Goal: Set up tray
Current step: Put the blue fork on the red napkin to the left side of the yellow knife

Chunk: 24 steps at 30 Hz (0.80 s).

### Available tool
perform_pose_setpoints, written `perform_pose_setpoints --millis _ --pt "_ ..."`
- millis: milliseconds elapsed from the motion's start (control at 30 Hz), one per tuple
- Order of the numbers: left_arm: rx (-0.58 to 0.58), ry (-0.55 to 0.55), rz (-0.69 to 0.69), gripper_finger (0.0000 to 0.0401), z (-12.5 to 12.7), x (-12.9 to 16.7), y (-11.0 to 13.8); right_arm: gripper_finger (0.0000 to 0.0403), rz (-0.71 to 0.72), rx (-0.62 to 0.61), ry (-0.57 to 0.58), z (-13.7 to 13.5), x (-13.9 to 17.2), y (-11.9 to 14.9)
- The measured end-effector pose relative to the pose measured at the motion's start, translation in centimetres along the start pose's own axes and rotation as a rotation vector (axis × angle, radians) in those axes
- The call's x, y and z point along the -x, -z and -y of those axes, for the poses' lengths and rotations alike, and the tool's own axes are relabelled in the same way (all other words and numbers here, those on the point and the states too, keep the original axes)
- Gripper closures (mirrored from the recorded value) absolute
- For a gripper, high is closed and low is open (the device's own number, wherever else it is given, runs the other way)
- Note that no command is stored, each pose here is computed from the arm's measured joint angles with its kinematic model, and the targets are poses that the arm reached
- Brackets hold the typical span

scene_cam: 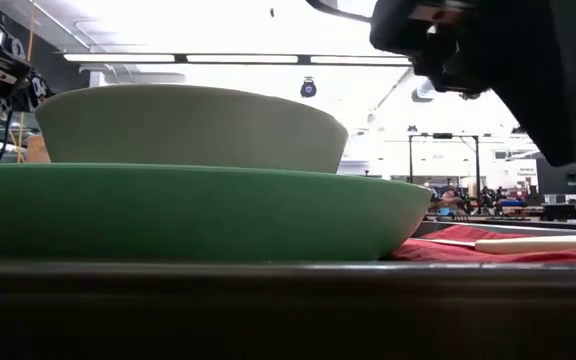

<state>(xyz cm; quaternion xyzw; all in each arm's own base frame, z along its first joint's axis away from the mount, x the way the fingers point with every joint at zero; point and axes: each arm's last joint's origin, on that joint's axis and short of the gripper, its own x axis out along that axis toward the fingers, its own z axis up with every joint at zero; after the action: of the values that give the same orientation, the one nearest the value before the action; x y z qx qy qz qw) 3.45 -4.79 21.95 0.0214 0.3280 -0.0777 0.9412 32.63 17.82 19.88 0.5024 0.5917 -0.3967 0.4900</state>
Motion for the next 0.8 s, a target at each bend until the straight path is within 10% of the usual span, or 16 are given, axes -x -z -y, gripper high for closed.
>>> perform_pose_setpoints --millis 800 --pt "-0.002 -0.005 0.002 0.0322 0.0 0.0 0.0 0.0258 0.206 -0.065 0.331 2.4 1.6 -5.7"
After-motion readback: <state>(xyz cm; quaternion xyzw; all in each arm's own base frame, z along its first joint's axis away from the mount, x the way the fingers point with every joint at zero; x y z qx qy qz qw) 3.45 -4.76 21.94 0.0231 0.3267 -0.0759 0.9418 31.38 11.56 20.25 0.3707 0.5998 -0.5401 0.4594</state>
